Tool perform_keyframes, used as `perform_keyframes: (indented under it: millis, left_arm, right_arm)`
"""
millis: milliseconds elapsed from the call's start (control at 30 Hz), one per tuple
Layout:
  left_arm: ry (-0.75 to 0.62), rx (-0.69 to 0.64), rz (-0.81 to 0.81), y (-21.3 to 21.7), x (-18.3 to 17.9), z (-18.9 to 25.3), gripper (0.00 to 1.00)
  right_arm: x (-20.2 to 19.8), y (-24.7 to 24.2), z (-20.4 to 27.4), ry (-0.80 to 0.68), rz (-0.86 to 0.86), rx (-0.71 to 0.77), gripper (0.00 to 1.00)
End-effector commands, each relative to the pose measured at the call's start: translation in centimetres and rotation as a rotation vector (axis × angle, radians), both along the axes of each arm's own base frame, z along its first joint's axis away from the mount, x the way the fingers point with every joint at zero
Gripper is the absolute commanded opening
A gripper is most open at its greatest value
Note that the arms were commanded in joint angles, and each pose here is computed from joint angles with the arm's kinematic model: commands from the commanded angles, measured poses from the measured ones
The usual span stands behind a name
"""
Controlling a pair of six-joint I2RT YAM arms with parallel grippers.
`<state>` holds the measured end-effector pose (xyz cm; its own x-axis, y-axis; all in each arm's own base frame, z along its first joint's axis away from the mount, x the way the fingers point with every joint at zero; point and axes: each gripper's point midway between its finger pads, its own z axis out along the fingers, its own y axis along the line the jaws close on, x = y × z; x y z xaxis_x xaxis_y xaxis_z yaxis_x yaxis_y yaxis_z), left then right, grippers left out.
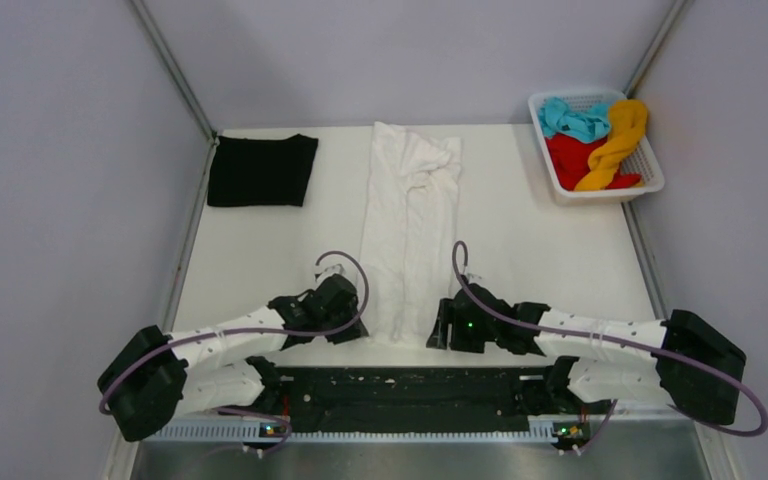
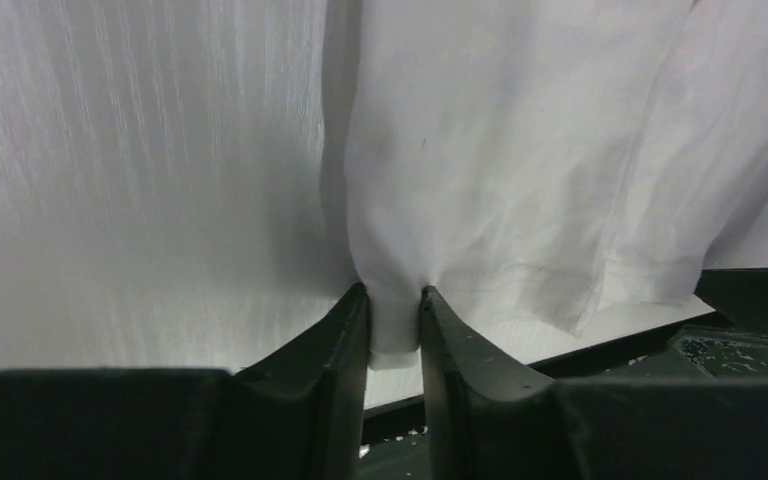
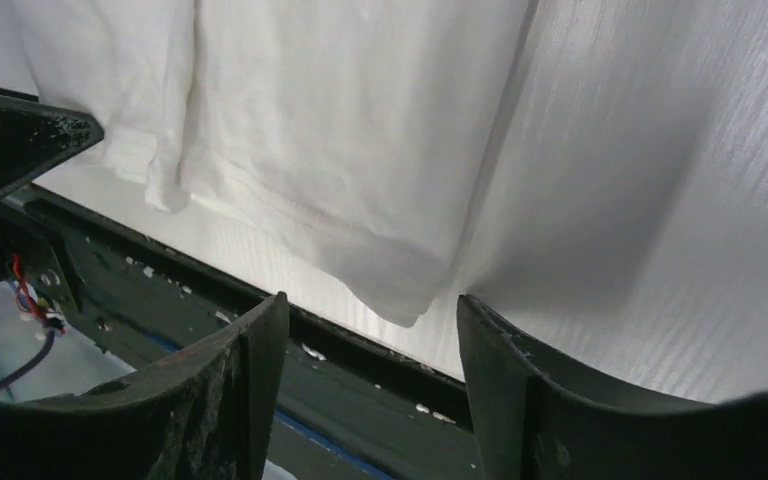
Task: Fold and stack the t-shirts
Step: Grab the bottom of the folded rectangular tshirt with both arms, then fold the folded rectangular tshirt in 1/3 of the way
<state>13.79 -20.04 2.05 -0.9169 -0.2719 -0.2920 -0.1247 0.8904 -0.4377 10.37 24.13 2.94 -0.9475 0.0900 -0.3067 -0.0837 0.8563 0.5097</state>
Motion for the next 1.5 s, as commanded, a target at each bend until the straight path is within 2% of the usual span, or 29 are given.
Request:
perform_keyframes:
  millis: [0,67,100,167,200,233,300,467,600,767,933,1200,1467]
  left_arm:
    - [0.037,0.029,0.010,0.2,-0.3,-1.5,0.23]
    - [0.043,0.054,0.026,0.5,-0.1,-2.1,0.12]
    - [0.049,0.063,0.028,0.6,-0.1,-2.2,0.01]
    - [0.061,0.072,0.025,0.5,-0.1,-2.2,0.00]
    - [0.064,0.070,0.021,0.5,-0.2,-2.1,0.00]
    - [0.064,0.063,0.018,0.5,-0.3,-1.8,0.00]
    - [0.073,0.028,-0.002,0.5,-1.2,-1.5,0.00]
    - [0.108,-0.148,-0.065,0.0,-4.7,-0.6,0.00]
    - [0.023,-0.256,-0.095,-1.2,-4.1,2.3,0.00]
    - [-0.234,-0.231,-0.046,-2.0,1.4,7.6,0.00]
    - [-0.345,-0.153,-0.010,-2.2,7.3,11.9,0.00]
    - [-0.294,-0.092,-0.007,-3.1,17.9,11.8,0.00]
    - [-0.245,-0.081,-0.032,-3.4,25.8,10.9,0.00]
  right_arm:
    - [1.2,0.7,-0.8,-0.020,-0.077,0.000,0.59]
    - [1.3,0.7,-1.3,-0.018,-0.085,-0.017,0.50]
    - [1.4,0.5,-1.6,-0.016,-0.094,-0.030,0.42]
    - [1.2,0.4,-1.9,-0.007,-0.091,-0.034,0.19]
    - [0.9,0.5,-1.8,0.000,-0.082,-0.031,0.12]
    - [0.6,0.5,-1.7,0.004,-0.071,-0.031,0.05]
    - [-0.3,0.2,-1.2,0.010,-0.047,-0.031,0.01]
    - [-2.9,0.4,0.4,0.034,0.029,0.069,0.00]
    - [-2.8,0.7,2.3,-0.003,0.030,0.156,0.00]
    - [1.1,0.7,6.1,-0.210,-0.009,0.114,0.00]
    - [7.6,0.3,9.1,-0.352,-0.077,0.074,0.00]
    - [18.5,-0.1,12.1,-0.540,-0.153,0.042,0.00]
    - [26.4,-0.9,11.8,-0.563,-0.194,0.040,0.00]
